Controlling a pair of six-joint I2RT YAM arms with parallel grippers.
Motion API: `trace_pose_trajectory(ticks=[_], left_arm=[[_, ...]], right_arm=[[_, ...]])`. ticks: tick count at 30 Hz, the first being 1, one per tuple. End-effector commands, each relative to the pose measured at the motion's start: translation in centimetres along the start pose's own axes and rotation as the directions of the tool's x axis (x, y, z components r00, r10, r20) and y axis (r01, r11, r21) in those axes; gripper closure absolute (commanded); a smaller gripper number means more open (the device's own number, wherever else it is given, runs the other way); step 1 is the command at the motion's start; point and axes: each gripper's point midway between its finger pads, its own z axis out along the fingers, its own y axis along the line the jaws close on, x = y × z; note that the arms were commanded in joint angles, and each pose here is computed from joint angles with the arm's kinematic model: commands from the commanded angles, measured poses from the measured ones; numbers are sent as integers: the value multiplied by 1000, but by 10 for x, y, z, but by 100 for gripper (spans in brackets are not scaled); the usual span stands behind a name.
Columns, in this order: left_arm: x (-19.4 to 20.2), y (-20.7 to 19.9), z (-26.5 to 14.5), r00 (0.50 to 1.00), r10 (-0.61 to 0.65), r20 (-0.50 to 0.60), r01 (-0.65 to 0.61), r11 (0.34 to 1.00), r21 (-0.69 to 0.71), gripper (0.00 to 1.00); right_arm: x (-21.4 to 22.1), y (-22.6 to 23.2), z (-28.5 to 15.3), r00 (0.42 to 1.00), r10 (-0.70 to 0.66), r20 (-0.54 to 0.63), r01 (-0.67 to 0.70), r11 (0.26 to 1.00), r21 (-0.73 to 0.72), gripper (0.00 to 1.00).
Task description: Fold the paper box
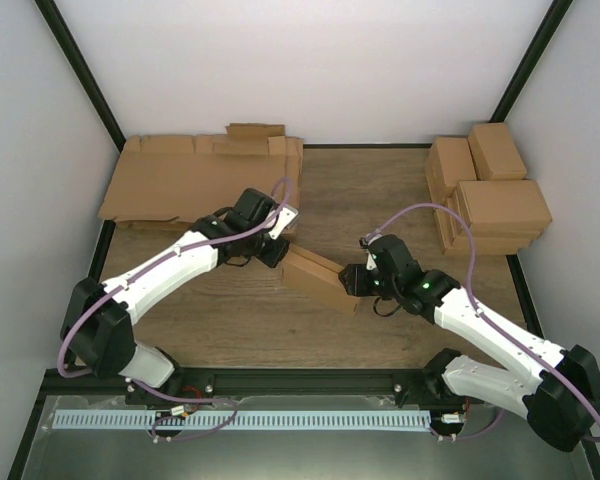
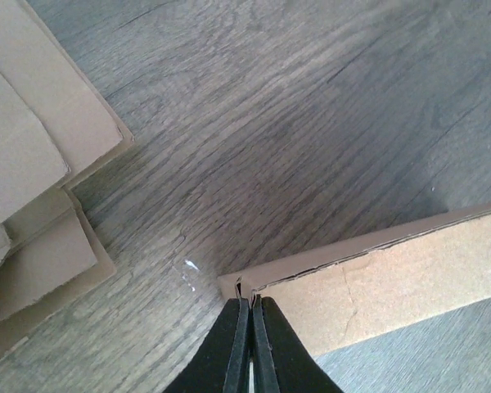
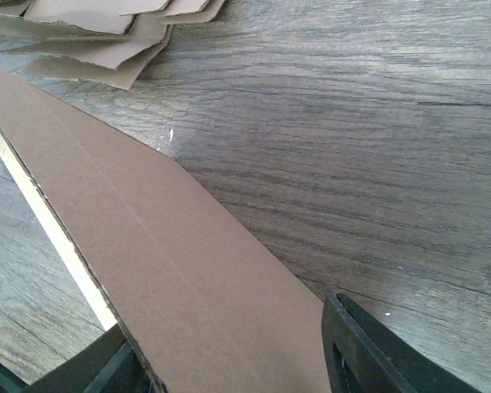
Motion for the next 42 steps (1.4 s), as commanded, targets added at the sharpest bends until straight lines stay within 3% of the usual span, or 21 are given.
trace_pose_trajectory(ticks=[1, 27, 38, 42], left_arm=[[6, -5, 3, 995, -97, 16, 96, 995, 32, 96], [48, -4, 17, 971, -220, 89, 218, 975, 32, 96], [49, -5, 13, 957, -280, 79, 278, 960, 31, 96], [42, -3, 6, 943, -327, 56, 327, 945, 5, 96]], right_arm=[[4, -4, -1, 999, -13, -34, 14, 999, 30, 49], [-6, 3, -14, 1000, -13, -13, 13, 1000, 15, 45], [-8, 16, -18, 999, -45, -19, 44, 998, -46, 40], [1, 20, -11, 996, -72, -59, 68, 995, -77, 34]])
